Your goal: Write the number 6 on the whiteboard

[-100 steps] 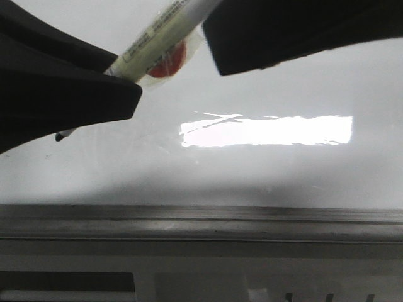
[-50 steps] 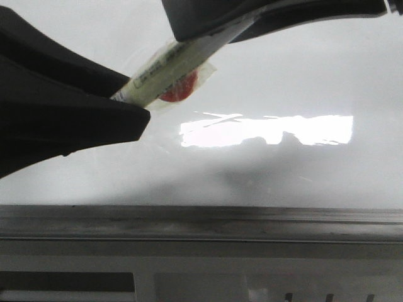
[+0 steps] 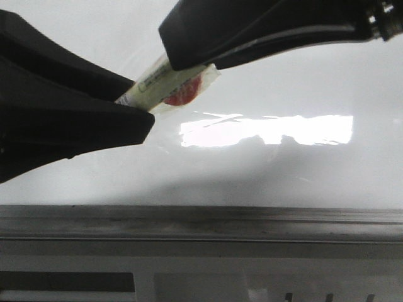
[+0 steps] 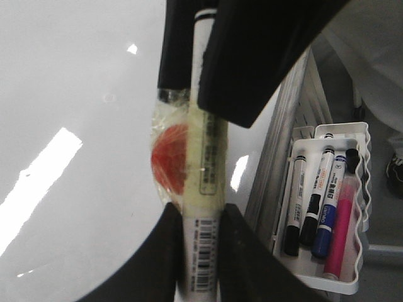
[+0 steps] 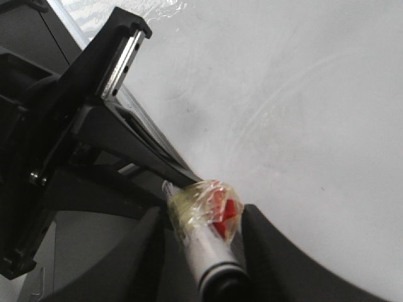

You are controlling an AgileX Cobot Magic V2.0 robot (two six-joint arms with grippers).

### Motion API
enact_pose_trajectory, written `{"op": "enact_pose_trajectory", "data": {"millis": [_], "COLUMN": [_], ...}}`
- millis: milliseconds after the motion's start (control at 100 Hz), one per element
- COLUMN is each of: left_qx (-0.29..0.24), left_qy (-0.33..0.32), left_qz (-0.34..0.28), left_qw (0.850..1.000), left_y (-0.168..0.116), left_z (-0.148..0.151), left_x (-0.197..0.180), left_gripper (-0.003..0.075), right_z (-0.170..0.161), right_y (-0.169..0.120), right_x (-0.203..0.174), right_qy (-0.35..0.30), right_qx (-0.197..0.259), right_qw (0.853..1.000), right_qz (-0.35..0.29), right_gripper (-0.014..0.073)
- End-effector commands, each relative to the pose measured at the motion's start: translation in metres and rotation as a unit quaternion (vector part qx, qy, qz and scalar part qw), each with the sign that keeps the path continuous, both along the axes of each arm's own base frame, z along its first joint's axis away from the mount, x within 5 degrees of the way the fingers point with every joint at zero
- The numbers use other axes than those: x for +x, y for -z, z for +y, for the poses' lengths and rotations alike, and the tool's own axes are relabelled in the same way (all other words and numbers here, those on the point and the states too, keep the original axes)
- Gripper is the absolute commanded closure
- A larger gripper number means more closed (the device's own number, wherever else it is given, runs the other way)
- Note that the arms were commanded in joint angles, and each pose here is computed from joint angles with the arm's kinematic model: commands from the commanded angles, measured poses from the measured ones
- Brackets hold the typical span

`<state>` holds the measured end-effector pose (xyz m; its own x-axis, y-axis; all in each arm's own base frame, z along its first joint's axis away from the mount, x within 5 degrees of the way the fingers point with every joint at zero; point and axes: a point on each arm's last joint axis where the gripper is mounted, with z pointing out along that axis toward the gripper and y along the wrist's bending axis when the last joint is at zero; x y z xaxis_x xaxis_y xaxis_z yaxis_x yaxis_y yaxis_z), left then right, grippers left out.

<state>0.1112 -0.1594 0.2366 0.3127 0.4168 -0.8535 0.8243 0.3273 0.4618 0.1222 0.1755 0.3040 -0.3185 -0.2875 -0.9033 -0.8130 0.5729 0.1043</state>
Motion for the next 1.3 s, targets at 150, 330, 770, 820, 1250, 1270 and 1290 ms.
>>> {"op": "enact_pose_trajectory", "data": {"millis": [150, 330, 770, 820, 1250, 1270, 1290], "left_qx": [-0.054, -0.060, -0.143, -0.158, -0.224, -0.224, -0.225], "left_qy": [0.015, 0.027, -0.025, -0.045, -0.182, -0.185, -0.189], "left_qz": [-0.024, -0.035, -0.023, -0.016, -0.042, -0.043, -0.043], "left_qw": [0.998, 0.997, 0.989, 0.986, 0.956, 0.956, 0.955], "left_y": [-0.019, -0.021, -0.045, -0.051, -0.077, -0.077, -0.077], "left_z": [-0.006, -0.007, 0.012, 0.020, 0.077, 0.078, 0.079], "left_x": [-0.001, -0.002, -0.006, -0.007, -0.010, -0.009, -0.009], "left_gripper": [0.0741, 0.0686, 0.0389, 0.0390, 0.0390, 0.0390, 0.0390], "right_z": [0.001, 0.001, 0.001, 0.001, -0.016, -0.017, -0.017], "right_y": [-0.018, -0.018, -0.019, -0.019, -0.042, -0.045, -0.047], "right_x": [0.002, 0.002, 0.002, 0.002, 0.031, 0.033, 0.035], "right_qy": [0.007, 0.007, 0.008, 0.008, 0.103, 0.106, 0.109], "right_qx": [0.039, 0.038, 0.039, 0.039, 0.109, 0.109, 0.110], "right_qw": [0.999, 0.999, 0.999, 0.999, 0.987, 0.986, 0.986], "right_qz": [-0.029, -0.028, -0.029, -0.029, -0.059, -0.060, -0.061], "right_gripper": [0.0431, 0.0665, 0.0665, 0.0665, 0.0665, 0.0665, 0.0665]}}
